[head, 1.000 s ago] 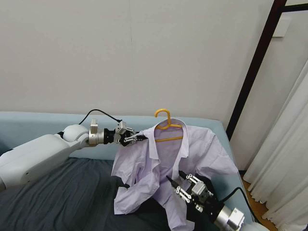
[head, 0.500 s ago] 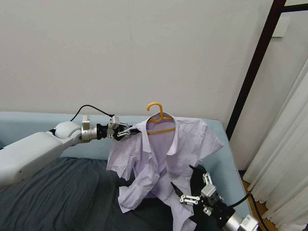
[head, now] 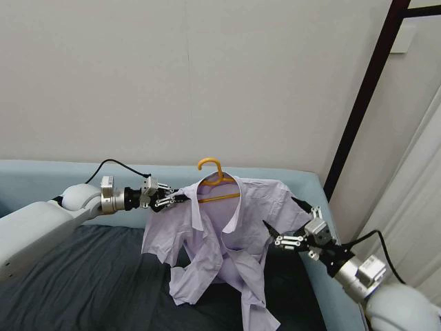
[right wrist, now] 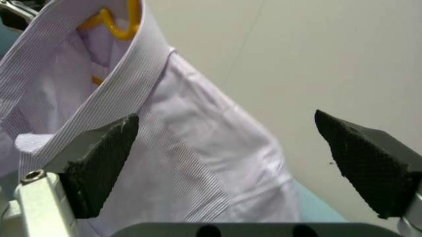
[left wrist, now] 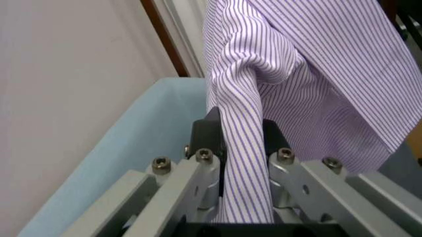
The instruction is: Pick up the clothes from the sofa and hang them on the clothes hanger.
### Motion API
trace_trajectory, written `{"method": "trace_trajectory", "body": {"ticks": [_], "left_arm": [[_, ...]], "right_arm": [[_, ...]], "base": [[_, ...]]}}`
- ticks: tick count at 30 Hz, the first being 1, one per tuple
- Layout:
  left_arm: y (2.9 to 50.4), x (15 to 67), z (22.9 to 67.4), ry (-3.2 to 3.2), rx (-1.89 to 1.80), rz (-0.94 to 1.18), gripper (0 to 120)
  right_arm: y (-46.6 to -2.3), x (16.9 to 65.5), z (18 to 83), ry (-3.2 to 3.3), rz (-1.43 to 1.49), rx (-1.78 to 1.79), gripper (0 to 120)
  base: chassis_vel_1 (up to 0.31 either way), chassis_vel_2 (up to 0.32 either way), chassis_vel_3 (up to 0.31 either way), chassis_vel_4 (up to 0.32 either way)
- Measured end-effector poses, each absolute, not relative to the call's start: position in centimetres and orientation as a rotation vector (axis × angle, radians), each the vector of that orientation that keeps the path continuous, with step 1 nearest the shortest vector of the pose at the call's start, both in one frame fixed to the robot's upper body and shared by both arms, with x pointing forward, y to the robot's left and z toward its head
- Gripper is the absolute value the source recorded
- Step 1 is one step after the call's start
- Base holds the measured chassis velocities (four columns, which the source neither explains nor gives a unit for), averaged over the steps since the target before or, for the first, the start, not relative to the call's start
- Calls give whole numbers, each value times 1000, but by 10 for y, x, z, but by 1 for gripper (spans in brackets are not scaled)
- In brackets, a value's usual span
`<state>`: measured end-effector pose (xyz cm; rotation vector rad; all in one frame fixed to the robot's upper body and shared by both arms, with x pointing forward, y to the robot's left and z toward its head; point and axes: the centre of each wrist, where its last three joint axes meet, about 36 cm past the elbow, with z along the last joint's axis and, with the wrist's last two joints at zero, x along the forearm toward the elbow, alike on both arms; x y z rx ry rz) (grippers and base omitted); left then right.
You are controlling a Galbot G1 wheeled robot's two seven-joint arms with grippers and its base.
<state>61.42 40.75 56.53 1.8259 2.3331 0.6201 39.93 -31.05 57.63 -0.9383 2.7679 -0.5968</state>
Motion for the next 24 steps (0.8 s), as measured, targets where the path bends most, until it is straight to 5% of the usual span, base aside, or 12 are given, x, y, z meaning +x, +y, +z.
{"method": "trace_trajectory", "body": {"ticks": [11,24], "left_arm": [[385,626,559,2193,1934,699,7],[321,647,562,2028,2063,697,7]], "right_arm": [[-351,423,622,2788,-791,-1397,100],[-372,419,632,2856,-985,-1395,99]], "base": [[0,0,0,0],[0,0,0,0]]}}
